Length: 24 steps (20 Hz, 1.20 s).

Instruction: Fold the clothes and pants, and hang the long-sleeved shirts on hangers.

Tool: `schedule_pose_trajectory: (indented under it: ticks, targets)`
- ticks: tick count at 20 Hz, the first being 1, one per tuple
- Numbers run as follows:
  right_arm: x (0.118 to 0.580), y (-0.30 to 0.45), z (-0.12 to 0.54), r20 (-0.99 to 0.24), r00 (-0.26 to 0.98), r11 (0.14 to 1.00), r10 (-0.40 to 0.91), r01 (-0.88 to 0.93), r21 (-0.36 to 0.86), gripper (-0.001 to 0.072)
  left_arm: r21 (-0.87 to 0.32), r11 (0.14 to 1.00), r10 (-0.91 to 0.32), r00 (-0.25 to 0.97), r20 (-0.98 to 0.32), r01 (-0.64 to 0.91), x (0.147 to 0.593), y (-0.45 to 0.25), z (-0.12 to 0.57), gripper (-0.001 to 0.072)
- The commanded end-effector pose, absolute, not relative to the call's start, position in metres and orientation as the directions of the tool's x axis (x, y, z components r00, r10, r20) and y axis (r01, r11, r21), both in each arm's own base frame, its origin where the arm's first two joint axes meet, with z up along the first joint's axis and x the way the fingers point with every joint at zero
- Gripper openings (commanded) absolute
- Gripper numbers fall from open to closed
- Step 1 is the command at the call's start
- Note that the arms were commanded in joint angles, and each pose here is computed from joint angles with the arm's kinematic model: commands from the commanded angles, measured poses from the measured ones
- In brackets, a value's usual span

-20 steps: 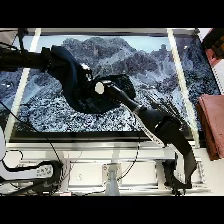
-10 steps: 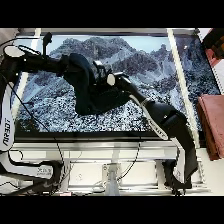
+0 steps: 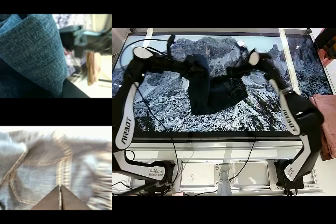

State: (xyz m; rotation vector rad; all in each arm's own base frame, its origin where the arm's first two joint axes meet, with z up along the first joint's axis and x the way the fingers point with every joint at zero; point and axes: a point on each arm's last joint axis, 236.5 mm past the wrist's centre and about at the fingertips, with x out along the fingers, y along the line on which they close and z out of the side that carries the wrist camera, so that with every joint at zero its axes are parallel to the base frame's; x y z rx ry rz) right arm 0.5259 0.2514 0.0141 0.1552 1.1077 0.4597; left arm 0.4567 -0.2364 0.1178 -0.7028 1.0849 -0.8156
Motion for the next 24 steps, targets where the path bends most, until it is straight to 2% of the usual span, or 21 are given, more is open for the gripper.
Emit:
schedule_pose_trajectory:
  ticks: [1,5,6,7,8,9,12,15,16,18,19,20,21,24]
  targets:
    - [0.54,0.202,0.073,-0.775,0.476,0.909,0.415,-0.256,0.329,0.005,-0.889,0.406,-0.902,0.25,-0.353,0.209,0.459,-0.294,0.133,0.0029]
    - [0.542,0.166,0.117,-0.737,0.549,0.919,0.394,-0.222,0.326,0.005,-0.884,0.427,-0.885,0.29,-0.365,0.191,0.468,-0.345,0.102,0.004]
    - [0.539,0.16,0.12,-0.742,0.546,0.921,0.39,-0.216,0.325,0.005,-0.885,0.431,-0.883,0.284,-0.373,0.178,0.467,-0.357,0.09,0.0084]
    - [0.535,0.155,0.119,-0.753,0.534,0.923,0.385,-0.208,0.325,0.005,-0.89,0.425,-0.888,0.265,-0.375,0.164,0.462,-0.368,0.08,0.032]
    - [0.533,0.151,0.117,-0.762,0.524,0.924,0.381,-0.201,0.324,0.005,-0.902,0.407,-0.899,0.241,-0.367,0.144,0.456,-0.38,0.073,0.0637]
    - [0.534,0.147,0.117,-0.764,0.525,0.927,0.376,-0.195,0.322,0.005,-0.916,0.383,-0.91,0.22,-0.351,0.123,0.451,-0.39,0.07,0.0714]
    - [0.537,0.135,0.117,-0.764,0.535,0.932,0.361,-0.175,0.318,0.005,-0.957,0.282,-0.943,0.203,-0.263,0.066,0.446,-0.408,0.082,0.0708]
    - [0.539,0.122,0.115,-0.769,0.539,0.938,0.343,-0.154,0.31,0.005,-0.967,0.219,-0.959,0.213,-0.188,0.133,0.451,-0.405,0.1,0.0705]
    - [0.541,0.116,0.115,-0.77,0.544,0.941,0.333,-0.145,0.304,0.005,-0.961,0.224,-0.958,0.218,-0.186,0.161,0.454,-0.4,0.101,0.0642]
    - [0.546,0.104,0.117,-0.763,0.562,0.945,0.319,-0.124,0.304,0.0051,-0.946,0.249,-0.952,0.232,-0.2,0.209,0.463,-0.386,0.098,0.0341]
    - [0.549,0.099,0.119,-0.755,0.576,0.946,0.313,-0.116,0.304,0.0051,-0.937,0.271,-0.946,0.243,-0.216,0.219,0.468,-0.378,0.094,0.0233]
    - [0.553,0.093,0.121,-0.747,0.592,0.947,0.304,-0.106,0.302,0.005,-0.931,0.289,-0.94,0.249,-0.232,0.223,0.472,-0.369,0.09,0.0091]
    - [0.558,0.083,0.123,-0.737,0.611,0.951,0.289,-0.092,0.297,0.005,-0.93,0.292,-0.941,0.244,-0.236,0.225,0.473,-0.362,0.089,0.0028]
    - [0.565,0.04,0.123,-0.732,0.638,0.955,0.239,-0.016,0.297,0.0049,-0.914,0.32,-0.941,0.197,-0.276,0.25,0.468,-0.343,0.081,0.0027]
